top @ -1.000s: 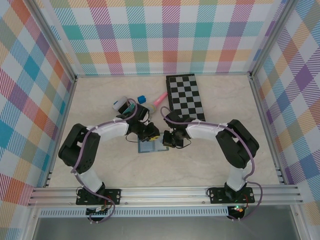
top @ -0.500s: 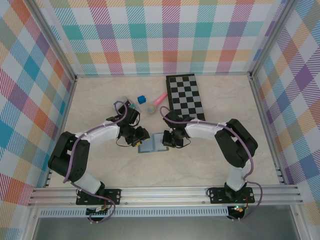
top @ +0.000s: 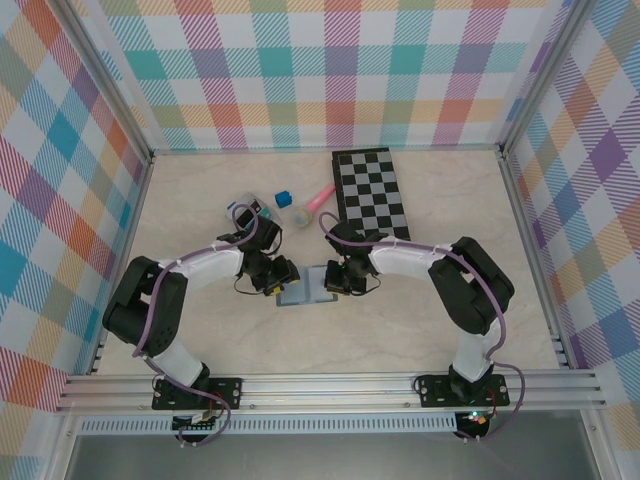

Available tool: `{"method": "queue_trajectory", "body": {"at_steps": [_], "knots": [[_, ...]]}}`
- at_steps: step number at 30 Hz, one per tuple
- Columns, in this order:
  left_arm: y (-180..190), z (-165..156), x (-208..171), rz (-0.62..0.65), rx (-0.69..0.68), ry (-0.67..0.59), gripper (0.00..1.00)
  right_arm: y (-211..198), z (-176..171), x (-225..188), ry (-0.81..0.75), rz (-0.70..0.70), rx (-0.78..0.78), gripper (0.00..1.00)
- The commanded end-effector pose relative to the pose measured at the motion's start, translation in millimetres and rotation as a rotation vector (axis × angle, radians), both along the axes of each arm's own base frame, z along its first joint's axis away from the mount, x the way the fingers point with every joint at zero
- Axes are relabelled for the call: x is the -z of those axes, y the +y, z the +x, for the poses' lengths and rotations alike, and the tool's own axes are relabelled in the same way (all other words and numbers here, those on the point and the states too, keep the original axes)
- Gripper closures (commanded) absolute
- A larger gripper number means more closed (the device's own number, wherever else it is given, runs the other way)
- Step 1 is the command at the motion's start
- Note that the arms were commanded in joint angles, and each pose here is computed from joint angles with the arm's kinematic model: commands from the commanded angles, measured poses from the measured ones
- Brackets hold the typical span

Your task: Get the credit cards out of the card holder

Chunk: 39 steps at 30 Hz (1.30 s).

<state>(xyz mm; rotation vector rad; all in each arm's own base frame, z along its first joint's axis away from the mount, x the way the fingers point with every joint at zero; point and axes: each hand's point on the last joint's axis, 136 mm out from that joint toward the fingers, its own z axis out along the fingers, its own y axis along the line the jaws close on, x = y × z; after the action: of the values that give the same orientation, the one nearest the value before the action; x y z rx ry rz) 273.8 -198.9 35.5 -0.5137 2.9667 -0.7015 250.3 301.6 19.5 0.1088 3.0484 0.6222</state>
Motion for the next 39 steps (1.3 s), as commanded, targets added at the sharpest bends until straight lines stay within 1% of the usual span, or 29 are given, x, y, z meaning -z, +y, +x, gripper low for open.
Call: {"method": "queue_trajectory", "body": {"at_steps": [1, 7, 12, 16, 21, 26, 28, 30, 34, 39], "knots": [[-4, -4, 9, -0.034, 0.026, 0.028, 0.55, -2, -2, 8, 0.016, -0.032, -0.006, 0.97], [-22, -3, -1, -0.147, 0.061, 0.011, 0.57, -1, -4, 10, 0.025, -0.03, -0.009, 0.98], [-30, -1, -9, -0.2, 0.078, -0.006, 0.59, -1, -4, 11, 0.026, -0.03, -0.009, 0.98], [-34, 1, -14, -0.225, 0.086, -0.019, 0.62, -1, -4, 11, 0.025, -0.03, -0.008, 0.98], [-36, 2, -25, -0.243, 0.1, -0.047, 0.63, -1, -4, 11, 0.025, -0.031, -0.008, 0.98], [-23, 1, -26, -0.153, 0.107, -0.06, 0.63, -1, -4, 11, 0.024, -0.031, -0.009, 0.98], [-20, -1, -23, -0.136, 0.114, -0.053, 0.63, -1, -4, 11, 0.025, -0.032, -0.009, 0.98], [-23, -1, -25, -0.155, 0.119, -0.052, 0.63, -1, -4, 11, 0.026, -0.032, -0.009, 0.98], [-29, 0, -29, -0.195, 0.125, -0.063, 0.66, -1, -4, 11, 0.025, -0.033, -0.009, 0.98], [-42, 3, -42, -0.282, 0.136, -0.085, 0.69, -1, -4, 10, 0.022, -0.032, -0.008, 0.98]]}}
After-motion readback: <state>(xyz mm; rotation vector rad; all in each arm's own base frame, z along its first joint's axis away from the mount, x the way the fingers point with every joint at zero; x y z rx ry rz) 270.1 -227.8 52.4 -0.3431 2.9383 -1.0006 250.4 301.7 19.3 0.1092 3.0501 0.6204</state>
